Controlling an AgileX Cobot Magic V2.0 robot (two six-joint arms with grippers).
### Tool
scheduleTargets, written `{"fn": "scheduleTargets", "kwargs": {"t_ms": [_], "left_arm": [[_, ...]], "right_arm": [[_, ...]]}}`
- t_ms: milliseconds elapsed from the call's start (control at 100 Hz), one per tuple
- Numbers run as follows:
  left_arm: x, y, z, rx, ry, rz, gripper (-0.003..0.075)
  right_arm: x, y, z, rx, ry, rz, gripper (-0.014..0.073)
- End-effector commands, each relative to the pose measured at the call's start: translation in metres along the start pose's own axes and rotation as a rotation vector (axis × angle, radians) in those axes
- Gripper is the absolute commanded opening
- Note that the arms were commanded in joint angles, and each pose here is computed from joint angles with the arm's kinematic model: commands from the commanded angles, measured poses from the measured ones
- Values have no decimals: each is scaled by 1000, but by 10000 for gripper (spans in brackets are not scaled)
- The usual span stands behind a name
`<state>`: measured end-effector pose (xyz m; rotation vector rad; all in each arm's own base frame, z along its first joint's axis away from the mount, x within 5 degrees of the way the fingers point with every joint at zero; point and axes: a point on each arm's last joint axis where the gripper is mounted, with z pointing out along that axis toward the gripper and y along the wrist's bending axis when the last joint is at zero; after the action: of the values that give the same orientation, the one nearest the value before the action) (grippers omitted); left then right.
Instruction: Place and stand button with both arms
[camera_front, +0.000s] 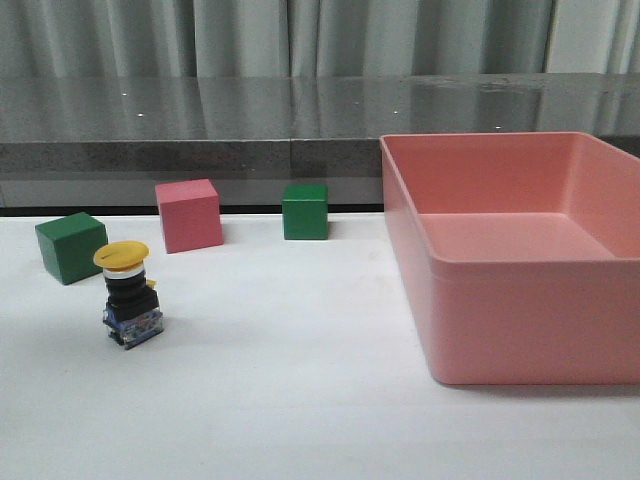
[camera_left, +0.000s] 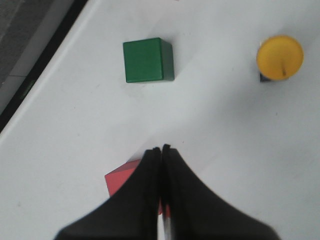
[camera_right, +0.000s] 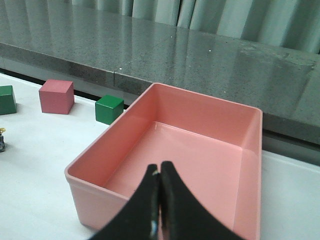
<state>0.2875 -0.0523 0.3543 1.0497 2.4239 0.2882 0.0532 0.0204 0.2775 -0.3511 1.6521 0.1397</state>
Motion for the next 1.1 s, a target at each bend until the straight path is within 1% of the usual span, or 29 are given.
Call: {"fn": "scheduleTargets", "kwargs": {"t_ms": [0, 40, 130, 230, 370, 550, 700, 910, 1090], "left_arm": [[10, 7, -37, -62, -209, -138, -20], [17, 6, -43, -79, -256, -169, -20], [36, -6, -56, -134, -369, -217, -20], [60, -28, -66, -179, -477, -252, -20], [93, -61, -73, -202, -610, -317, -20], [134, -100, -73, -209, -726, -378, -20], [164, -128, -71, -243, -806, -384, -20], [192, -152, -75, -311, -937, -379, -20], [200, -160, -77, -338, -983, -372, -20]], "right_arm": [[-14, -4, -2, 34, -86, 7, -61], [-14, -4, -2, 34, -86, 7, -61], [-14, -4, -2, 34, -86, 7, -61], [-14, -4, -2, 34, -86, 7, -61], [-14, -4, -2, 34, -86, 7, -61], [-14, -4, -2, 34, -86, 7, -61], [-14, -4, -2, 34, -86, 7, -61], [-14, -4, -2, 34, -86, 7, -61], [-14, -4, -2, 34, -86, 7, -61]]}}
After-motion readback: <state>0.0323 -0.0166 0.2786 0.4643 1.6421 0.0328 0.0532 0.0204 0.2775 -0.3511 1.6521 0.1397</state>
